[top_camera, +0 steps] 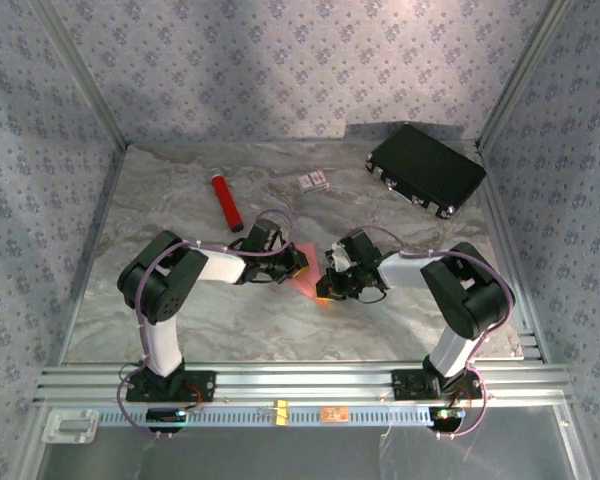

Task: Fold a paper plane with a square sheet of paper (pick it up from the middle)
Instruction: Fourth fold the wing at the center of the table.

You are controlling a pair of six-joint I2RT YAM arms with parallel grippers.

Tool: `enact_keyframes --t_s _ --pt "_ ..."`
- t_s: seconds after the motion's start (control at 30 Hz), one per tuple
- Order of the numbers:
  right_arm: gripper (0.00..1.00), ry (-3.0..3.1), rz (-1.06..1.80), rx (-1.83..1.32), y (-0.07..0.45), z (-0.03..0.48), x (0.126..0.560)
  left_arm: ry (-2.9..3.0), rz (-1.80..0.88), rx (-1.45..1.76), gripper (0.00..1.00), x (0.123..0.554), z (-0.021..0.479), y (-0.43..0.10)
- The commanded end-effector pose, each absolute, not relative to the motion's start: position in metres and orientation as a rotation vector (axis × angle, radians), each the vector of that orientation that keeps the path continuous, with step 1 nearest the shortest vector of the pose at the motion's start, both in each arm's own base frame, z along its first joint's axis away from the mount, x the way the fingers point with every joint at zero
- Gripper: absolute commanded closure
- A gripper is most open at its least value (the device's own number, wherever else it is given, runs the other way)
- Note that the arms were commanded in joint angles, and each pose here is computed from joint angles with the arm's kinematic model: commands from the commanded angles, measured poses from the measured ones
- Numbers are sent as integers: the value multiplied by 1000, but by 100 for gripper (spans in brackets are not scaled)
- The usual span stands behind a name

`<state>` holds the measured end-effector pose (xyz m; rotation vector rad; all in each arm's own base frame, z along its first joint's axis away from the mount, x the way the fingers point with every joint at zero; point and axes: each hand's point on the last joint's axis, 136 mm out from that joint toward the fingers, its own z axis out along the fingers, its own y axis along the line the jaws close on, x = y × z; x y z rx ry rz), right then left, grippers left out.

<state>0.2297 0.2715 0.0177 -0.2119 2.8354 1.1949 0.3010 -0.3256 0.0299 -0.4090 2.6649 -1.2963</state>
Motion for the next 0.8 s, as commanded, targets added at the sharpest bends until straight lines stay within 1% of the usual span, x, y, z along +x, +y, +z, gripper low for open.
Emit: enact_keyframes --t_s 0.0,0.23,0.4,0.6,0.77 --pt "100 2974 1072 -93 248 -8 213 2648 -1279 -365 89 299 45 -322" --pt "100 2980 1067 -84 247 -9 213 2687 -1296 -272 90 282 45 -336" --pt "100 2986 1066 -82 246 -10 211 2726 -1273 -284 90 280 28 -339" --pt "100 2978 1075 -92 246 -7 212 2826 -1117 -375 93 277 -1 -325" --pt "100 2915 1137 -122 257 11 222 2881 -1045 -382 95 269 -12 -315"
